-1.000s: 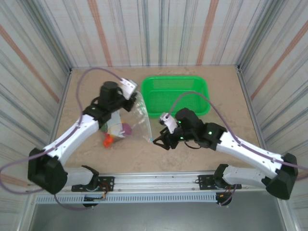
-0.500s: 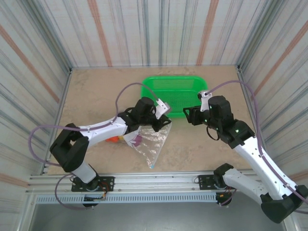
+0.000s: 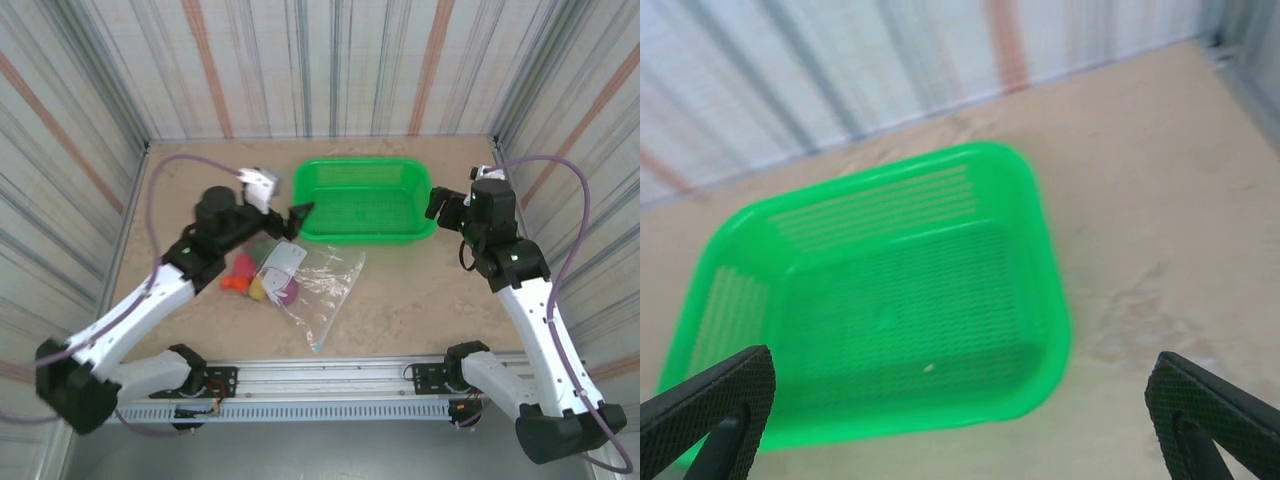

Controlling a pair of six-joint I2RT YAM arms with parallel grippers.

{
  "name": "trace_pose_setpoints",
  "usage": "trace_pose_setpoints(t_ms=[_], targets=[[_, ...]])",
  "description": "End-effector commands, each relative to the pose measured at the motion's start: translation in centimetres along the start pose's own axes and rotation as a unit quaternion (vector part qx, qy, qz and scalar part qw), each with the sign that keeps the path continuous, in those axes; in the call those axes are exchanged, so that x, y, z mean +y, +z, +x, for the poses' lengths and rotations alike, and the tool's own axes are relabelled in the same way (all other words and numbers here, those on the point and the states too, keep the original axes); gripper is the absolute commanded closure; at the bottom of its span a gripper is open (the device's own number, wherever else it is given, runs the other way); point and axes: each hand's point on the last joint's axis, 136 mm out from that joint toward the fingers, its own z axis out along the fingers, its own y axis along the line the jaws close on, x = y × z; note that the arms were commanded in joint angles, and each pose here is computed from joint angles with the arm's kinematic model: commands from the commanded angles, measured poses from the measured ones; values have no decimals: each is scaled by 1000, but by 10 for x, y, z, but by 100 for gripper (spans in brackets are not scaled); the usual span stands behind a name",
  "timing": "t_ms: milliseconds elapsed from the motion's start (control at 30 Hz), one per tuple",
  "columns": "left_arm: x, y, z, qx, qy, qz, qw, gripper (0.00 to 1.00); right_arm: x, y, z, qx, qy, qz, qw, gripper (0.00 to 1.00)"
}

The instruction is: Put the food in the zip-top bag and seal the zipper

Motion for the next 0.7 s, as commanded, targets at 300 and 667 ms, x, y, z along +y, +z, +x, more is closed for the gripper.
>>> trace_pose_setpoints(t_ms=[300, 667], targets=[[161, -92, 112, 75, 59, -313, 945, 1, -59, 81, 39, 28, -126, 87, 988, 0], [211, -104, 192, 145, 4, -390, 909, 1, -110, 117, 110, 110, -156, 109, 976, 6]])
